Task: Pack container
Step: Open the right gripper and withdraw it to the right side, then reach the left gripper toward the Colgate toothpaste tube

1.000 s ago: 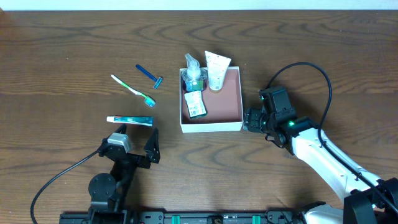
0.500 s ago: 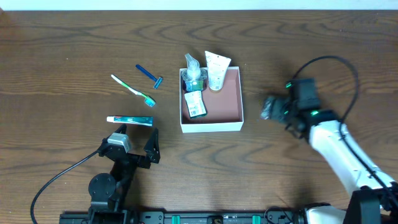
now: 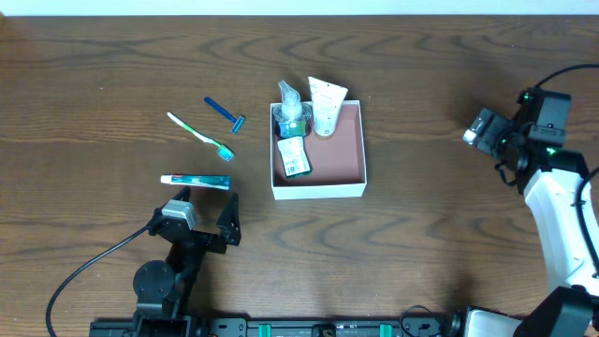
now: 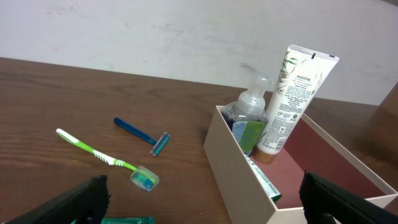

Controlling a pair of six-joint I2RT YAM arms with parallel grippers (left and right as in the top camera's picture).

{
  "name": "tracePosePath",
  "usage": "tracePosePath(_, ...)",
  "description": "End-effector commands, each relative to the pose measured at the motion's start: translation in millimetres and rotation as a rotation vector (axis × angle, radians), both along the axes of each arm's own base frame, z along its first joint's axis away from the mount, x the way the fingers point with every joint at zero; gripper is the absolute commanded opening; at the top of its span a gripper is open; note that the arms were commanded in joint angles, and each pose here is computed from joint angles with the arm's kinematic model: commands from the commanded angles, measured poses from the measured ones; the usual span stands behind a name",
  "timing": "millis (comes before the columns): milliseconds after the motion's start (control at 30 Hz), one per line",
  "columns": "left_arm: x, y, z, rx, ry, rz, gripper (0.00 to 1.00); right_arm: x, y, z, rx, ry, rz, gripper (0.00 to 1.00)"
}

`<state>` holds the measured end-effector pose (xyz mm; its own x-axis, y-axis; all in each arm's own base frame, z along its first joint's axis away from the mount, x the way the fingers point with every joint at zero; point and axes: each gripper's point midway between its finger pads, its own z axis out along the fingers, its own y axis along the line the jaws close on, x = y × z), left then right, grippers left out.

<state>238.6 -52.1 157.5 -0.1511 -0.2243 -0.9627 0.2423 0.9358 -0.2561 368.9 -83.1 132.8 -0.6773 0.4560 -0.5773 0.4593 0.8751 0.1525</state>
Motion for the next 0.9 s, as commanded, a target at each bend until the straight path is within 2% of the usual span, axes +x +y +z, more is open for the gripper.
tracePosePath(0,0,0,-17,0.018,0.046,-0.005,0.98,0,-8,10,-0.028,-0.019,-0.005,0.99)
tracePosePath(333,0,-1,-14,0.013,0.036,-0.010,0.98,0,-8,10,-0.027,-0.017,-0.005,0.99)
tracePosePath(533,-4,-13,-6,-0.053,0.035,-0.076,0.98,0,-8,10,-0.027,-0.017,-0.005,0.99)
tracePosePath(733,-7,-7,57,-0.068,-0.012,-0.040,0.98,0,-8,10,-0.028,-0.017,-0.005,0.99)
tracePosePath(867,2,2,97,-0.020,0.050,0.014,0.98,0,-8,10,-0.028,-0.017,-0.005,0.99)
